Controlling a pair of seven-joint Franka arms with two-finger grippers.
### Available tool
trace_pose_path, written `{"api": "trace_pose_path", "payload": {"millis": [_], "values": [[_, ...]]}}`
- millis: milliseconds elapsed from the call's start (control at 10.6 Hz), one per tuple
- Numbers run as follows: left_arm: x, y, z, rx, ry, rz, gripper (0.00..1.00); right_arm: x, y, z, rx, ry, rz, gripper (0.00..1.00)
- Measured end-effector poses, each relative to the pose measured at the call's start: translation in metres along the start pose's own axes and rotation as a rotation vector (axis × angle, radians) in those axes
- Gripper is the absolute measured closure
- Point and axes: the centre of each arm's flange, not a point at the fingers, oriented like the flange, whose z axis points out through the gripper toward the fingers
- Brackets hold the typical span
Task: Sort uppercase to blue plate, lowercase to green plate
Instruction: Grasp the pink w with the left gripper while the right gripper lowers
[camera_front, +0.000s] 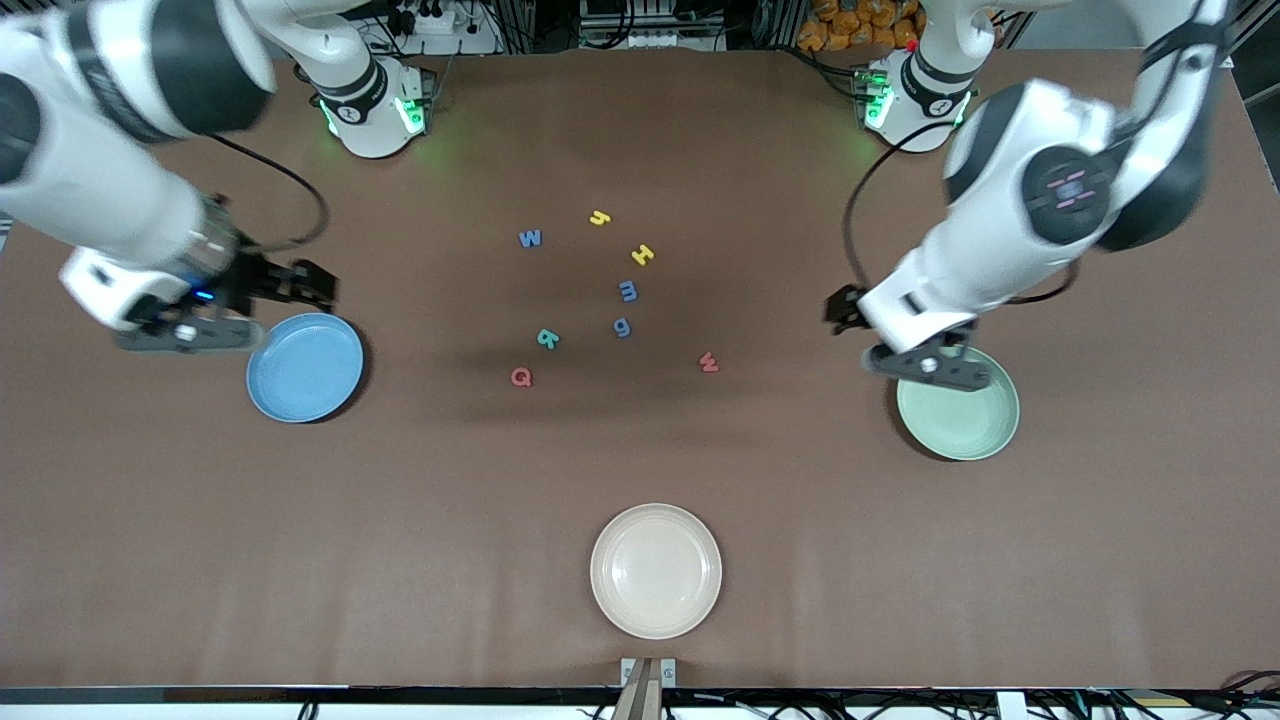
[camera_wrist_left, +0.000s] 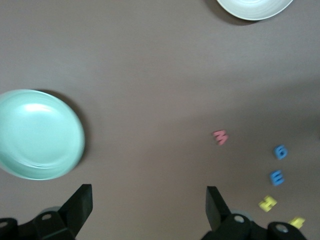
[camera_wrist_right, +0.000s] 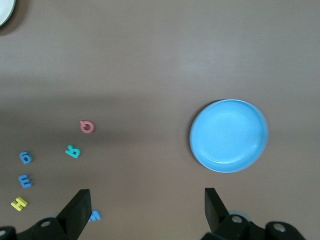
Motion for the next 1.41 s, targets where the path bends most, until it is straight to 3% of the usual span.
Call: {"api": "trace_pose_path", "payload": {"millis": [283,471,660,754,1037,1414], "values": [[-0.01,0.056,0.079,-0.018,-0.016,-0.18,0.0,-0.001,-0.067,0.077,-0.023,-0.035,0.013,0.0],[-0.019,0.084,0.13,0.017,-0.021,-0.29,0.0,-0.002,-0.09,0.139,-0.027,-0.037,0.014,0.0],[-0.026,0.105,0.175,0.03,-0.031,-0.387,0.0,-0.024,-0.11,0.212,-0.028,-0.03,-0.021,0.0],[-0.03,0.114,0.193,0.038,-0.035,-0.424,0.0,-0.039,-0.117,0.242,-0.041,-0.053,-0.045,0.0],[-0.04,0.13,0.241,0.099,-0.002,-0.507,0.07,-0.084,-0.152,0.281,-0.08,-0.11,-0.136,0.0],[-0.038,0.13,0.272,0.109,0.002,-0.558,0.18,-0.124,-0.162,0.32,-0.021,-0.132,-0.239,0.0]]}}
